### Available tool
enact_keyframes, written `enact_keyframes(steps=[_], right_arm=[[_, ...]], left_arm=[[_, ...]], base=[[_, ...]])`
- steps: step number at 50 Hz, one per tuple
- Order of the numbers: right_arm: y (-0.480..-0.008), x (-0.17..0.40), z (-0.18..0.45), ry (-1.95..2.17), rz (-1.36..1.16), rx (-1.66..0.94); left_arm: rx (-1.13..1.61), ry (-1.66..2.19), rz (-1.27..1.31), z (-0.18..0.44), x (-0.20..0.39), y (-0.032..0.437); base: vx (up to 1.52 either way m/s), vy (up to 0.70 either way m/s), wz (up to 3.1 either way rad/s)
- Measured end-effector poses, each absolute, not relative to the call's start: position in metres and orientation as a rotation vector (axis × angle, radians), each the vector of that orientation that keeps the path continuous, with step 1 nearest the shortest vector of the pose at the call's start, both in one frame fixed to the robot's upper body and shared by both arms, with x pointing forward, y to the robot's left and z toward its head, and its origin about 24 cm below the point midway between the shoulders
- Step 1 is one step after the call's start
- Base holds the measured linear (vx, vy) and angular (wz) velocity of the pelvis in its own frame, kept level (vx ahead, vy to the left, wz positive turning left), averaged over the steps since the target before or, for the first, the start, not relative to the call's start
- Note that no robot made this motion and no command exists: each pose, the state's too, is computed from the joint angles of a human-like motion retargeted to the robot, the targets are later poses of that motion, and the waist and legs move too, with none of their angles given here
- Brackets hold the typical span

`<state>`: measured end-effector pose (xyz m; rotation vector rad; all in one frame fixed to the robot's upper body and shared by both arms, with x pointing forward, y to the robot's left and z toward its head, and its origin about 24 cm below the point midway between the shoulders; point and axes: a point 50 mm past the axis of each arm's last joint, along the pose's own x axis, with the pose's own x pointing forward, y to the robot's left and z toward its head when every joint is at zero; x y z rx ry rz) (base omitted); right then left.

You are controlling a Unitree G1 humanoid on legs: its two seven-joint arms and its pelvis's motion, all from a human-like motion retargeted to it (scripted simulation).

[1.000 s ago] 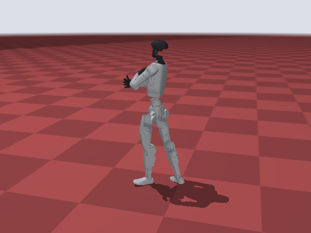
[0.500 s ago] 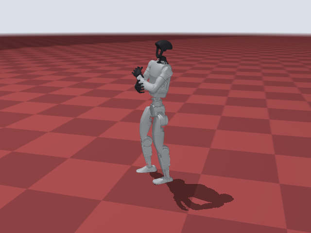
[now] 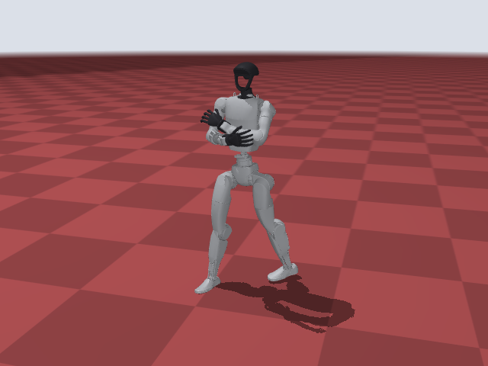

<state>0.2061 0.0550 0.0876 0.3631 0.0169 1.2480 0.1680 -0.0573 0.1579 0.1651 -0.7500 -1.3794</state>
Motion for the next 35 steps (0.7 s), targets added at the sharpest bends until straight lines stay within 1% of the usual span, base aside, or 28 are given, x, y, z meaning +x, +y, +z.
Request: enact_keyframes(steps=[8,16,26,35], right_arm=[[0.053,0.201,0.082,0.080,1.213,0.477],[0.056,0.195,0.074,0.146,1.194,0.520],[0.058,0.196,0.077,0.110,1.294,0.389],[0.057,0.198,0.080,0.069,1.321,0.369]], left_arm=[[0.219,-0.744,-1.384,0.151,0.168,-0.059],[0.229,-0.685,-1.420,0.144,0.166,-0.057],[0.252,-0.682,-1.413,0.152,0.173,-0.054],[0.244,-0.695,-1.493,0.152,0.168,-0.056]], base=[[0.46,-0.28,0.47],[0.38,-0.19,0.46],[0.40,-0.07,-0.21],[0.52,0.05,-0.24]])
